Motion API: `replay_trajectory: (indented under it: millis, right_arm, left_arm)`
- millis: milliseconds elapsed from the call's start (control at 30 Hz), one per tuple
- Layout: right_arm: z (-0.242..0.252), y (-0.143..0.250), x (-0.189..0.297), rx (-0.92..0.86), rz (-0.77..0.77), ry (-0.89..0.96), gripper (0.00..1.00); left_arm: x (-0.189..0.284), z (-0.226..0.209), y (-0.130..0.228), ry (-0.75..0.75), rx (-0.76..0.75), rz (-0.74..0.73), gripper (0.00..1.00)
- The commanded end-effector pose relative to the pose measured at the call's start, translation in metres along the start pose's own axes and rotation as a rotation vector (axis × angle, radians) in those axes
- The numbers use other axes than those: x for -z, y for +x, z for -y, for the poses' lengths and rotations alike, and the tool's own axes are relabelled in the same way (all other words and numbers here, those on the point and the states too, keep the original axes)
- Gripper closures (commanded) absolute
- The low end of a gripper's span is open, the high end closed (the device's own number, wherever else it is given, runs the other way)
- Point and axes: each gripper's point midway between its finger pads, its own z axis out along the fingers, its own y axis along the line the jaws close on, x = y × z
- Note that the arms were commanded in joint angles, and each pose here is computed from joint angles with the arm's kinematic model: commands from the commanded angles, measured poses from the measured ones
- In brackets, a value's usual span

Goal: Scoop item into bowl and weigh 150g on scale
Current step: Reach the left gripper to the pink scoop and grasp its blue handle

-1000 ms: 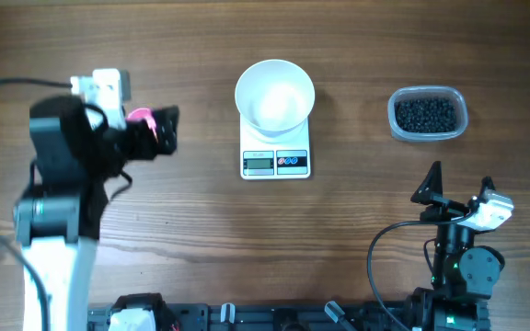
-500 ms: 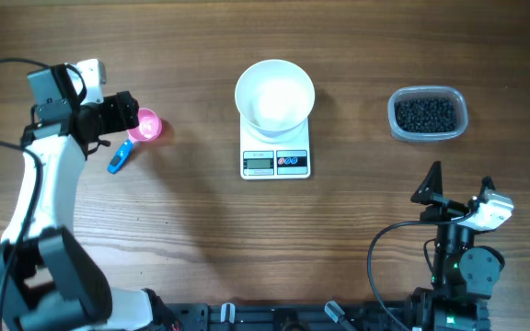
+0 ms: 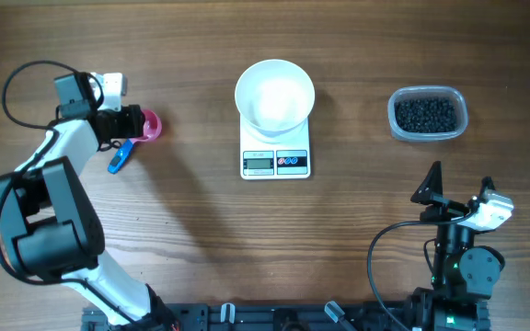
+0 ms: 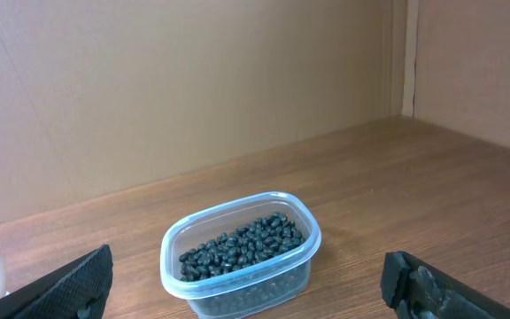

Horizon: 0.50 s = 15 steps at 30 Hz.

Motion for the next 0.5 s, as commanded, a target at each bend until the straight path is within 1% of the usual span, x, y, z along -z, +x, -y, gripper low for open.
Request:
replay_trajectory:
  millis: [0,33,67,133,200,233,300,333,367,467]
  right_arm:
    - [0.001,-0.002,0.001,-0.009,0.012,0.009,0.00]
    - [0.001,-0.002,0.001,-0.010,0.012,0.009,0.00]
    - [0.001,-0.002,0.001,-0.010,0.012,0.009,0.00]
    - [0.001,-0.002,0.001,-0.009,0.012,0.009,0.00]
    - [0.001,-0.002,0.001,-0.010,0.012,0.009,0.00]
    - [0.001,-0.002,0.001,-0.010,0.012,0.009,0.00]
    - [0.001,-0.002,0.001,-0.010,0.012,0.009,0.00]
    - [0.001,-0.002,0.001,-0.010,0.012,0.009,0.00]
    - [0.001,-0.002,0.001,-0.010,0.012,0.009,0.00]
    - [0.001,-0.002,0.001,-0.009,0.012,0.009,0.00]
  left_arm:
    - [-0.009,0.000,0.001,0.008,-0.017,-0.004,0.43]
    - [-0.013,0.000,0.005,0.011,-0.015,-0.014,0.43]
    - [-0.017,0.000,0.009,0.013,-0.012,-0.025,0.50]
    - [-0.020,0.003,0.010,0.033,-0.010,-0.026,0.68]
    - [-0.020,0.005,0.009,0.045,-0.010,-0.019,0.93]
    - [-0.020,0.007,0.008,0.054,-0.010,-0.015,0.96]
    - [-0.019,0.007,0.007,0.054,0.000,-0.014,0.96]
    - [-0.018,0.007,0.004,0.051,0.028,-0.006,0.96]
    - [-0.015,0.006,0.000,0.049,0.061,0.007,0.96]
    - [0.006,0.005,-0.029,0.040,0.222,0.086,0.96]
